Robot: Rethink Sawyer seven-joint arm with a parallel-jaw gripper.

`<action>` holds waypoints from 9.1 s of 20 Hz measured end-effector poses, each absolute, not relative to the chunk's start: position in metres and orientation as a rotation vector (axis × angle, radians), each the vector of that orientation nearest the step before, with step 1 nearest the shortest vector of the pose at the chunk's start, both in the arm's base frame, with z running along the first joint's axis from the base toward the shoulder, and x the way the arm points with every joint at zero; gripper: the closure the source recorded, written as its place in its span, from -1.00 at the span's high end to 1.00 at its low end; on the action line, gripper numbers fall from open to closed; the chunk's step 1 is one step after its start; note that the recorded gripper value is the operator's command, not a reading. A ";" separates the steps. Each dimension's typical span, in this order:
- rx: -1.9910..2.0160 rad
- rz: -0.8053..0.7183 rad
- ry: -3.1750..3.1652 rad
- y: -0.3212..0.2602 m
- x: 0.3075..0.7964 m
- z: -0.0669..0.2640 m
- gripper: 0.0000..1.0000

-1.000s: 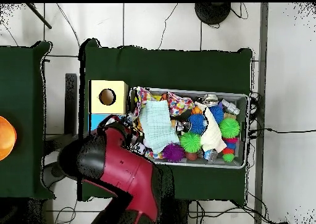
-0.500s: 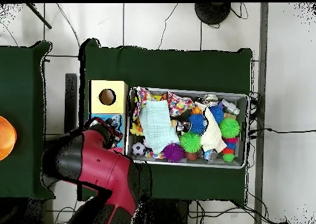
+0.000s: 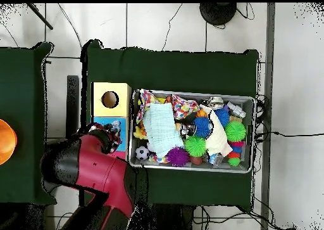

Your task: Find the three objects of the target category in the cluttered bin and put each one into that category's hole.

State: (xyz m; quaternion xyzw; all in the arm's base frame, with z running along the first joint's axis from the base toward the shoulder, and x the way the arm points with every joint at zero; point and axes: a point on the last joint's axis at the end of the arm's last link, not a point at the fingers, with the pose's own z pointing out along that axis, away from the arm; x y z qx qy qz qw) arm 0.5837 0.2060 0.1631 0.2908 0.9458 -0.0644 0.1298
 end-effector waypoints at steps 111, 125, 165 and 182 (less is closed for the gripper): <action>0.384 0.056 2.830 -0.013 0.623 0.132 1.00; 0.011 -0.119 2.680 0.067 0.608 0.071 1.00; 0.348 -0.003 2.767 0.002 0.578 -0.023 -1.00; 0.378 -0.113 2.919 0.052 0.574 0.075 -1.00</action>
